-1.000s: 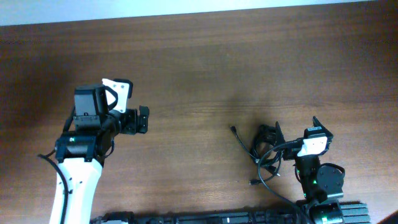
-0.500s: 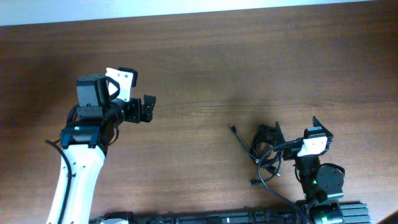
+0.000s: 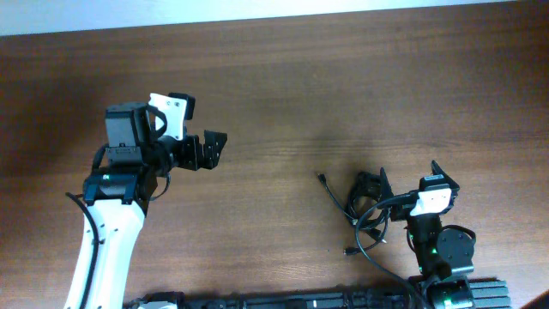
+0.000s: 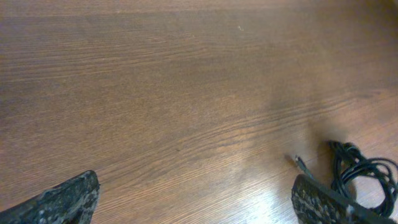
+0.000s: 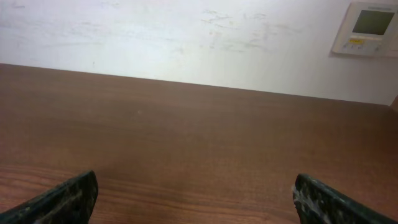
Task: Untangle cables
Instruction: 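Raise the left gripper and move it forward toward the table center, then lower the right gripper onto the black cable bundle and grasp it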
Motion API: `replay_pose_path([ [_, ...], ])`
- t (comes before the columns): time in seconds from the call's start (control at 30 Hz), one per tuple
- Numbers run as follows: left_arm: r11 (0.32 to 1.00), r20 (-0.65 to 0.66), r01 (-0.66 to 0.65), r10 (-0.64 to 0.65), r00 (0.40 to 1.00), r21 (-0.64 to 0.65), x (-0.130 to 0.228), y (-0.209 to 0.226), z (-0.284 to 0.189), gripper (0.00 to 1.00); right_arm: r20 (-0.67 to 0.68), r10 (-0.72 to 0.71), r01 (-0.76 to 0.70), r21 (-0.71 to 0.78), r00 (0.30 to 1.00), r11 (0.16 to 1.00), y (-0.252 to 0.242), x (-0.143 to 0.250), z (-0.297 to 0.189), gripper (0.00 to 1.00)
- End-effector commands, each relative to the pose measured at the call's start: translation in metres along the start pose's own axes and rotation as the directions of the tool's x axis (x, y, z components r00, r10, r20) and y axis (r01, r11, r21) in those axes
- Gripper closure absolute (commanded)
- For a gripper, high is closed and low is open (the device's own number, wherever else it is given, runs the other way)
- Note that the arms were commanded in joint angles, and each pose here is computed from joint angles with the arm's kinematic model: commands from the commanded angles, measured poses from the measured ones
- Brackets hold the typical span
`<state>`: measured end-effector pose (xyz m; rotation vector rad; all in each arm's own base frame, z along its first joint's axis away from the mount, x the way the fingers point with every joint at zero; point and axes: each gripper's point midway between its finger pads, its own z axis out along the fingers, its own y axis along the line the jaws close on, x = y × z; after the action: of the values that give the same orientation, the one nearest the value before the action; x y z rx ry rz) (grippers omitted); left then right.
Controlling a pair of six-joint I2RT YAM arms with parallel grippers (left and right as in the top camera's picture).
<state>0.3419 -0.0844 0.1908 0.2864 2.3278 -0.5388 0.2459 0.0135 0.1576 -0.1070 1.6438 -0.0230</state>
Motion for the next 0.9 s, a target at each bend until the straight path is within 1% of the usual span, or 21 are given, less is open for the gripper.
replay_pose_path([
  [0.0, 0.998, 0.046, 0.052, -0.053, 0.998, 0.034, -0.016, -0.006, -0.004, 0.01, -0.001, 0.000, 0.000, -0.008, 1.000, 1.000, 0.002, 0.002, 0.000, 0.01],
  [0.03, 0.997, 0.053, 0.053, -0.056, 0.997, 0.048, -0.018, -0.008, -0.004, 0.01, 0.010, 0.000, 0.000, -0.007, 1.000, 1.000, 0.002, -0.001, 0.000, 0.01],
  [0.13, 0.984, 0.053, 0.042, -0.052, 0.997, 0.172, -0.019, -0.029, -0.007, 0.01, 0.084, 0.002, 0.000, -0.031, 0.996, 1.000, 0.005, -0.019, -0.001, 0.01],
  [0.17, 0.981, 0.045, 0.046, -0.056, 0.997, 0.191, -0.018, -0.033, -0.007, 0.01, 0.106, 0.011, -0.007, -0.031, 0.994, 0.999, 0.005, -0.025, -0.001, 0.01],
  [0.2, 0.980, 0.031, 0.055, -0.062, 0.998, 0.190, -0.014, -0.032, -0.007, 0.01, 0.130, 0.037, -0.029, -0.056, 0.991, 0.998, 0.009, -0.031, -0.002, 0.01],
  [0.27, 0.980, 0.023, 0.060, -0.066, 0.998, 0.189, -0.012, -0.032, -0.007, 0.01, 0.148, 0.037, -0.019, -0.120, 0.988, 0.993, 0.020, -0.035, -0.004, 0.01],
  [0.33, 0.980, 0.022, 0.061, -0.067, 0.998, 0.190, -0.012, -0.033, -0.007, 0.01, 0.170, 0.038, -0.017, -0.123, 0.985, 0.992, 0.020, -0.041, -0.005, 0.01],
  [0.4, 0.980, 0.018, 0.064, -0.069, 0.997, 0.189, -0.011, -0.032, -0.007, 0.01, 0.154, 0.105, -0.085, -0.133, 0.982, 0.988, 0.019, -0.049, -0.008, 0.01],
  [0.47, 0.980, 0.021, 0.062, -0.067, 0.998, 0.189, -0.012, -0.032, -0.007, 0.01, 0.138, 0.119, -0.100, -0.135, 0.983, 0.986, 0.018, -0.057, -0.012, 0.02],
  [0.6, 0.981, 0.024, 0.060, -0.065, 0.998, 0.186, -0.013, -0.032, -0.007, 0.01, 0.050, 0.105, -0.101, -0.083, 0.993, 0.991, 0.007, -0.084, -0.022, 0.01],
  [0.67, 0.981, 0.021, 0.062, -0.067, 0.998, 0.186, -0.012, -0.032, -0.007, 0.01, -0.044, 0.100, -0.103, -0.079, 0.994, 0.992, 0.006, -0.098, -0.022, 0.01],
  [0.7, 0.981, 0.020, 0.063, -0.067, 0.998, 0.186, -0.012, -0.032, -0.007, 0.01, -0.110, 0.099, -0.108, -0.082, 0.989, 0.991, 0.006, -0.107, -0.017, 0.01],
  [0.73, 0.981, 0.021, 0.062, -0.067, 0.998, 0.184, -0.012, -0.031, -0.007, 0.01, -0.203, 0.096, -0.121, -0.116, 0.975, 0.986, 0.012, -0.114, -0.010, 0.01],
  [0.8, 0.986, 0.014, 0.068, -0.071, 0.997, 0.151, -0.010, -0.026, -0.006, 0.01, -0.277, 0.093, -0.128, -0.113, 0.956, 0.985, 0.012, -0.119, -0.004, 0.01],
  [0.87, 0.992, -0.008, 0.083, -0.083, 0.997, 0.096, -0.004, -0.017, -0.004, 0.01, -0.377, 0.088, -0.138, -0.106, 0.922, 0.985, 0.012, -0.118, -0.002, 0.01],
])
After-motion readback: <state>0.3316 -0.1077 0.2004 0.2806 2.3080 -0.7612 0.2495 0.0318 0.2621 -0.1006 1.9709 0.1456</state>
